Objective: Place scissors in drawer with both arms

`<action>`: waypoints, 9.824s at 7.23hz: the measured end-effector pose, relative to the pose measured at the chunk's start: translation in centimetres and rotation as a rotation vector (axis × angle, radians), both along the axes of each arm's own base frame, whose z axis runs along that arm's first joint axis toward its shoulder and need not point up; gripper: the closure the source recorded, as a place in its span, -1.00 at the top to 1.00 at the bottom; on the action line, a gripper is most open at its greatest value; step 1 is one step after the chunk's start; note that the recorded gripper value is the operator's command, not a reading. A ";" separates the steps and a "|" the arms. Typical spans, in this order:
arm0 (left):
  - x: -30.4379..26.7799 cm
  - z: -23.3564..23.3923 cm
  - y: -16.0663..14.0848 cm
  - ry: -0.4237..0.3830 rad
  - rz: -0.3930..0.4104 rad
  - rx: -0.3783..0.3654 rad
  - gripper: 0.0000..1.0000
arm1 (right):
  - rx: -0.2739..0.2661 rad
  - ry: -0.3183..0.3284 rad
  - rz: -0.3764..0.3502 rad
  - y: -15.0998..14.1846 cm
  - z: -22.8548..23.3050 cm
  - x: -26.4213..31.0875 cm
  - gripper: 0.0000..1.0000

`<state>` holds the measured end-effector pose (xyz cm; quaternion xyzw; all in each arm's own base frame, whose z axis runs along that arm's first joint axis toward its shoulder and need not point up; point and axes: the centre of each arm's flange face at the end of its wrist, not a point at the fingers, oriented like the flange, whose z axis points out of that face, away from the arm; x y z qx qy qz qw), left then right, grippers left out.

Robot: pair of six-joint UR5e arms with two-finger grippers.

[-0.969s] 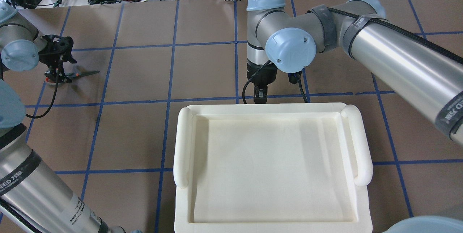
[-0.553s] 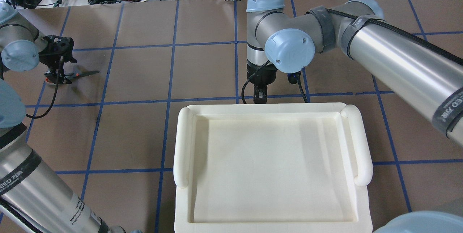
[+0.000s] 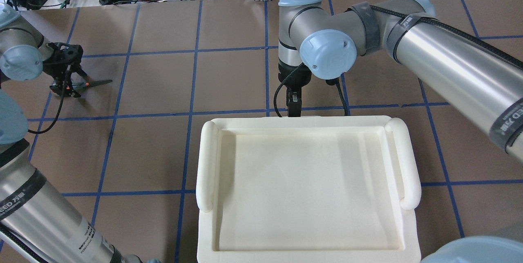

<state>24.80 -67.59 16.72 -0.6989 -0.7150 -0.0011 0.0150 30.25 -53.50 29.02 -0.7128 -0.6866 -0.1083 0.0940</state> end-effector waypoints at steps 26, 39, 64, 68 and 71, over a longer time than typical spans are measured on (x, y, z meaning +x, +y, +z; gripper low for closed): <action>-39.2 28.2 10.4 -0.015 -0.017 0.009 -1.00 | -0.116 -0.055 0.106 -10.9 0.6 -0.7 1.00; -43.6 28.0 12.3 -0.016 0.006 0.025 -1.00 | -0.174 -0.063 0.139 -11.9 4.7 -1.7 1.00; -53.7 25.7 14.9 -0.005 -0.012 0.037 -1.00 | -0.206 -0.066 1.425 -2.7 21.0 -17.8 1.00; -60.9 22.1 16.6 -0.001 -0.034 0.031 -1.00 | -0.218 -0.052 1.432 -2.1 22.0 -17.8 1.00; -62.5 19.1 17.5 0.000 -0.048 0.034 -1.00 | -0.243 -0.049 1.440 -1.5 23.0 -18.0 1.00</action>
